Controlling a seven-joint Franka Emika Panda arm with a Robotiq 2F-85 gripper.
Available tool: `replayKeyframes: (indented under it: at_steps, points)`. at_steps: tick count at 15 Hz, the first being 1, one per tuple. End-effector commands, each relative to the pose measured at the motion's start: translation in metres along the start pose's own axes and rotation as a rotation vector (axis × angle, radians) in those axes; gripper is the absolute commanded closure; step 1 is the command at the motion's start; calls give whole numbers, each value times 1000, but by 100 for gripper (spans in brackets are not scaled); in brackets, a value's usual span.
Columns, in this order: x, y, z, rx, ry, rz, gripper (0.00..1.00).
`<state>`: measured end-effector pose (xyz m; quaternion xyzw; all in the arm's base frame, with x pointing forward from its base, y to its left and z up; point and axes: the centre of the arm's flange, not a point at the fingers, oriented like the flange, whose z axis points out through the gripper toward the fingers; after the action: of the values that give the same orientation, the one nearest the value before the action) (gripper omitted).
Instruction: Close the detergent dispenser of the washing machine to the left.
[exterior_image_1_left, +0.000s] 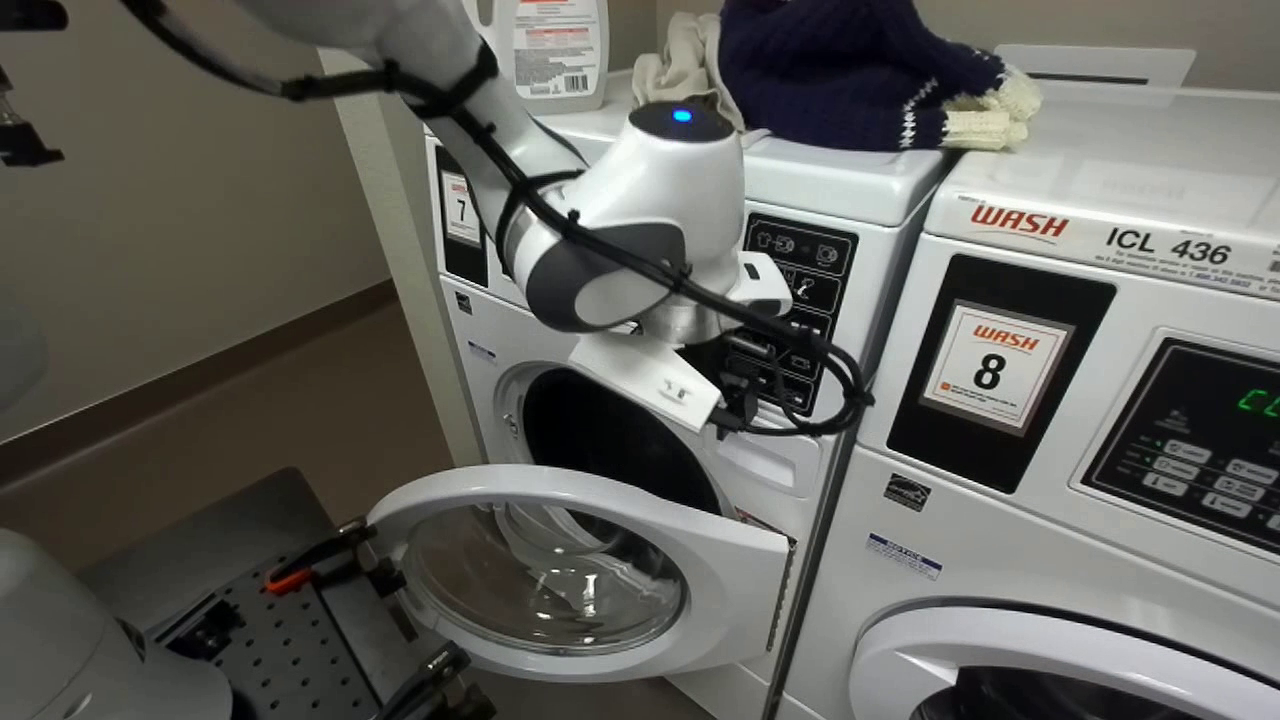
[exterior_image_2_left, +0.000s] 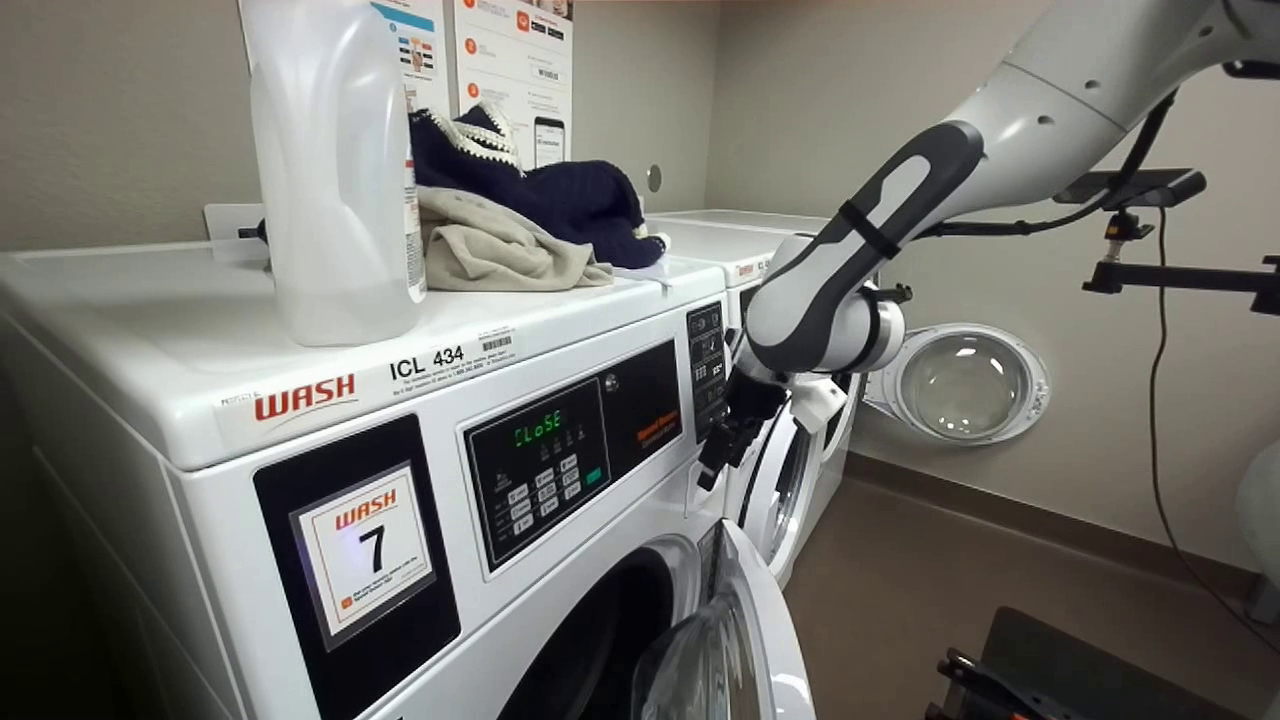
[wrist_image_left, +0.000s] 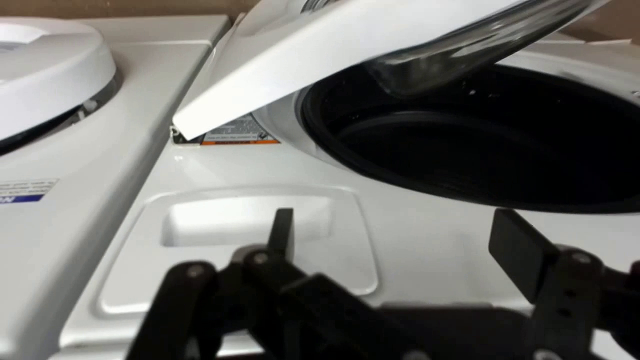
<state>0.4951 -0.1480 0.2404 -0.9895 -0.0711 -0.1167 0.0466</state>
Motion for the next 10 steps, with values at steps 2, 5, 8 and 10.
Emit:
replayKeyframes:
  at_steps: [2, 5, 8, 10]
  points:
    - [8, -25, -95, 50, -222, 17, 0]
    - [16, -43, -131, 70, -253, 8, 0]
    - [35, -61, -198, 75, -233, -41, 0]
    - [47, -72, -253, 71, -189, -68, 0]
